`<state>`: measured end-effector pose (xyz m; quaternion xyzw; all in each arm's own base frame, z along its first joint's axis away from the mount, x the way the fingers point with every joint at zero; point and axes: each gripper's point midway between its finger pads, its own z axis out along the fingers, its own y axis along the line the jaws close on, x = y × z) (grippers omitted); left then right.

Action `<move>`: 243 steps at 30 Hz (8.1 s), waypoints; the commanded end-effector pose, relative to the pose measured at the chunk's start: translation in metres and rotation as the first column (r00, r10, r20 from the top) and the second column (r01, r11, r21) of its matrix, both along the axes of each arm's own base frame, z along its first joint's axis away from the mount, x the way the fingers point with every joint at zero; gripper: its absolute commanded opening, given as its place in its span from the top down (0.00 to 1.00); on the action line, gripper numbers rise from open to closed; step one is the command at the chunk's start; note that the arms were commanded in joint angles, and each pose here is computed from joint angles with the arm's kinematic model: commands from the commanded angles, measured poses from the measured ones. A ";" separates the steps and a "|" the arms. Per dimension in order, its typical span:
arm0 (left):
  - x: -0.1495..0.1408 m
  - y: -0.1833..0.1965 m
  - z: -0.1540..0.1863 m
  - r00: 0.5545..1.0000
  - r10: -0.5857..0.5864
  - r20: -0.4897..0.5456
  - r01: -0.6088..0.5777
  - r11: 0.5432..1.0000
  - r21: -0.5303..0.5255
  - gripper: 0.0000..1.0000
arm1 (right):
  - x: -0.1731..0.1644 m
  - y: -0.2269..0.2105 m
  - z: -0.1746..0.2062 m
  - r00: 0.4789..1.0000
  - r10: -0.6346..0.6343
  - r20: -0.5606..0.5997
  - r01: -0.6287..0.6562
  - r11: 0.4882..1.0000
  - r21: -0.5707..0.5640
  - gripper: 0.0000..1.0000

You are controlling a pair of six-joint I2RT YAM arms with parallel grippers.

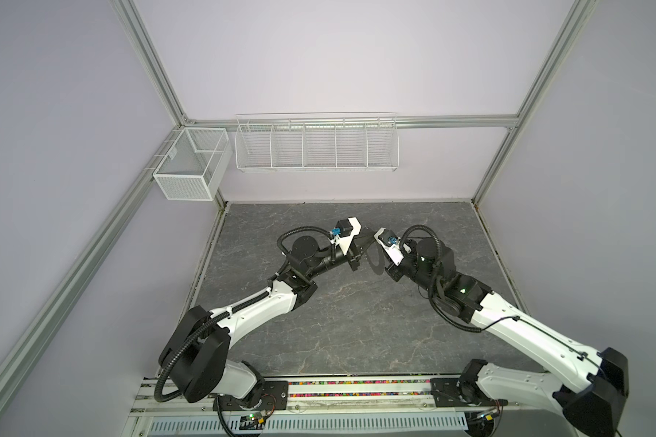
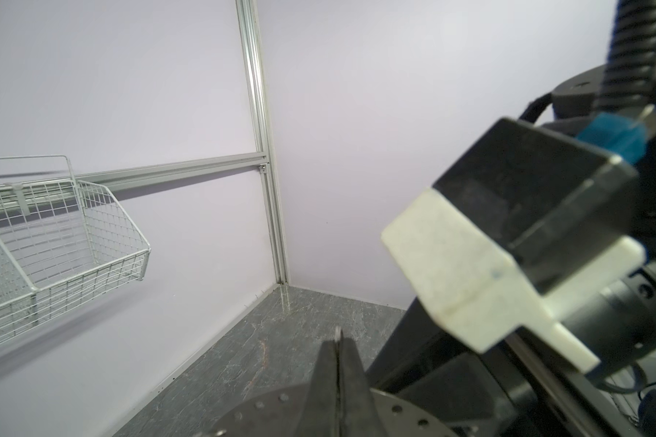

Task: Attach keys to a key ring
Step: Insert the key into the keyring.

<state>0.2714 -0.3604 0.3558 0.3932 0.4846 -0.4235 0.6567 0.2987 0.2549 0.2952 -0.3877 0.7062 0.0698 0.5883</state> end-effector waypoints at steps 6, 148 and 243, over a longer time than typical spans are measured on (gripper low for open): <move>-0.014 0.022 0.019 0.990 -0.134 0.045 0.136 0.990 -0.047 1.00 | -0.033 -0.004 0.009 0.989 0.143 0.028 -0.141 0.988 -0.057 0.66; -0.050 -0.016 -0.071 0.950 -0.149 0.275 -0.074 0.748 0.659 1.00 | -0.064 0.000 0.006 0.904 0.350 -0.244 -0.369 0.929 -0.037 0.93; -0.031 -0.004 0.007 0.965 -0.263 -0.020 0.264 0.963 0.056 1.00 | -0.059 -0.042 0.005 0.987 0.156 0.042 -0.153 0.986 -0.066 0.61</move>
